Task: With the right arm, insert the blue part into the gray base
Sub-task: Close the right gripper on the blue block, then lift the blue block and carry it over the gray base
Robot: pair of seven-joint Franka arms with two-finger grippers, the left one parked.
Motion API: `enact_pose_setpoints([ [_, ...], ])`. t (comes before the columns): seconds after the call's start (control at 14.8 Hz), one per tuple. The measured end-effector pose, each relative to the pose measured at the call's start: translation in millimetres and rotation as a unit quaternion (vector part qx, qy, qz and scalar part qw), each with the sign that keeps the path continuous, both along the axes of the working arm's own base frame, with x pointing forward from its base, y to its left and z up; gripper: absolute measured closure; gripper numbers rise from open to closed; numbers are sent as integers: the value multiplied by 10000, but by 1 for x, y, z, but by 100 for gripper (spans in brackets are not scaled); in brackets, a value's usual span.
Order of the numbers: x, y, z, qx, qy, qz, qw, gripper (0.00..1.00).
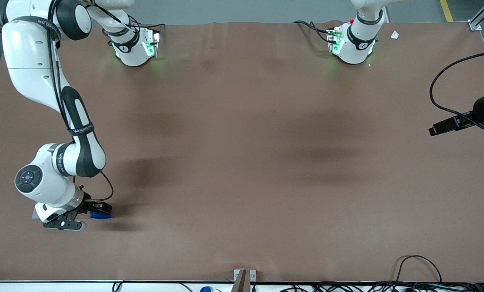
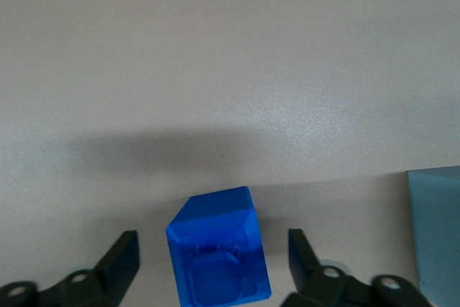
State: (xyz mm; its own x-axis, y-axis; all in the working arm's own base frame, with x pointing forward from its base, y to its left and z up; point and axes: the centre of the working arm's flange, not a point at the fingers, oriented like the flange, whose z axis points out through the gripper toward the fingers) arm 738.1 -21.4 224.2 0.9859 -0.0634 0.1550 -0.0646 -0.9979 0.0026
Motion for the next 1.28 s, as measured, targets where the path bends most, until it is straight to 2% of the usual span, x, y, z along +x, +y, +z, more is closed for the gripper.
enact_pose_setpoints([
  [0.2, 1, -1, 2, -16, -21, 79, 10000, 44],
  [0.27, 2, -1, 3, -17, -24, 87, 10000, 49],
  [0.4, 3, -1, 6, -18, -18, 88, 10000, 49],
  [0.67, 10, -23, 45, -23, 431, 127, 9990, 49],
  [0.74, 12, -38, 60, -32, 489, 198, 9986, 49],
  [0.94, 11, -85, 96, -34, 609, 280, 9977, 49],
  [1.28, 0, -154, 106, -57, 588, 389, 9975, 49],
])
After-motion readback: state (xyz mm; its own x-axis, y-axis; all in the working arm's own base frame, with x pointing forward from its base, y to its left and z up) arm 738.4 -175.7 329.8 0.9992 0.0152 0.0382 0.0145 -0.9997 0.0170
